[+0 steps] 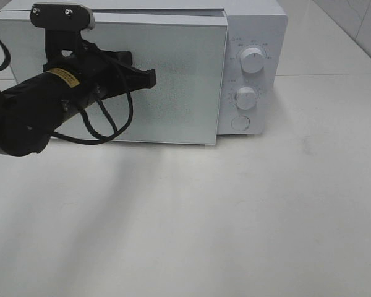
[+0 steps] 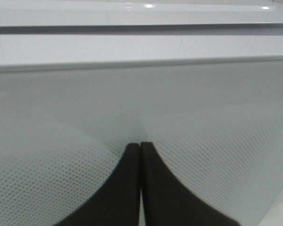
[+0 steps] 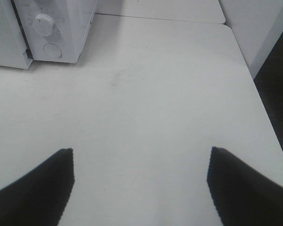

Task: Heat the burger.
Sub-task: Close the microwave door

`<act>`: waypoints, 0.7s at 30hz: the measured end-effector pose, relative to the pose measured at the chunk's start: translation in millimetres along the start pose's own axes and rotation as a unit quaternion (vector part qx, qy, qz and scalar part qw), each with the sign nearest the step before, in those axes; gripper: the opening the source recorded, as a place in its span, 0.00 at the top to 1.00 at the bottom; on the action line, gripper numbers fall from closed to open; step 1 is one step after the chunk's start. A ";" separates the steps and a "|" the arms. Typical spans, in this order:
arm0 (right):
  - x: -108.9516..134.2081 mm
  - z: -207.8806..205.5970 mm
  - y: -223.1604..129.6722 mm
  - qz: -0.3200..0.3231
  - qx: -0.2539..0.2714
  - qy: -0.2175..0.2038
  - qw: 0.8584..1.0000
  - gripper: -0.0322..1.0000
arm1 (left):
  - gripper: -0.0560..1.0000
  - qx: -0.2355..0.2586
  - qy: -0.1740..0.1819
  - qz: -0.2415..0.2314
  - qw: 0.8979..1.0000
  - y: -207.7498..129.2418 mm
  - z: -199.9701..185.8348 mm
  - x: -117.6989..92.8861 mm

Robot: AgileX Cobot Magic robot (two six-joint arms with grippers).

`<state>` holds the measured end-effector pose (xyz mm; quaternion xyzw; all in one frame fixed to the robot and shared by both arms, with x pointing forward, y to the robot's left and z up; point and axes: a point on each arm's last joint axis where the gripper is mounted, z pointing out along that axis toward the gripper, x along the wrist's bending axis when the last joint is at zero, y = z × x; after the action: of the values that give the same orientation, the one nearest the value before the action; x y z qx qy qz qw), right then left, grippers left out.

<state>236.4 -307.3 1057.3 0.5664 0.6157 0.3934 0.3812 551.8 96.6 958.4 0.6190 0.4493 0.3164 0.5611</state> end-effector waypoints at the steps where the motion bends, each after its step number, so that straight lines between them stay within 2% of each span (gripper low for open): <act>1: 0.0 0.0 0.0 0.000 0.000 0.000 1.000 0.24 | 0.95 -0.001 0.000 -0.001 1.000 0.0 2.1 -0.6; 7: 0.0 0.0 0.0 0.000 0.000 0.000 1.000 0.24 | 0.95 0.024 -0.016 0.002 1.000 -1.4 15.5 -12.4; 19: 0.0 0.0 0.0 0.000 0.000 0.000 1.000 0.24 | 0.95 0.033 -0.030 0.010 0.999 -0.9 39.7 -24.0; 21: 0.0 0.0 0.0 0.000 0.000 0.000 1.000 0.24 | 0.95 0.039 -0.038 0.012 0.998 -1.6 45.6 -31.0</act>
<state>236.4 -307.3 1057.3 0.5664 0.6157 0.3934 0.3812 580.1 49.6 952.6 0.6575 0.4325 0.2818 0.5489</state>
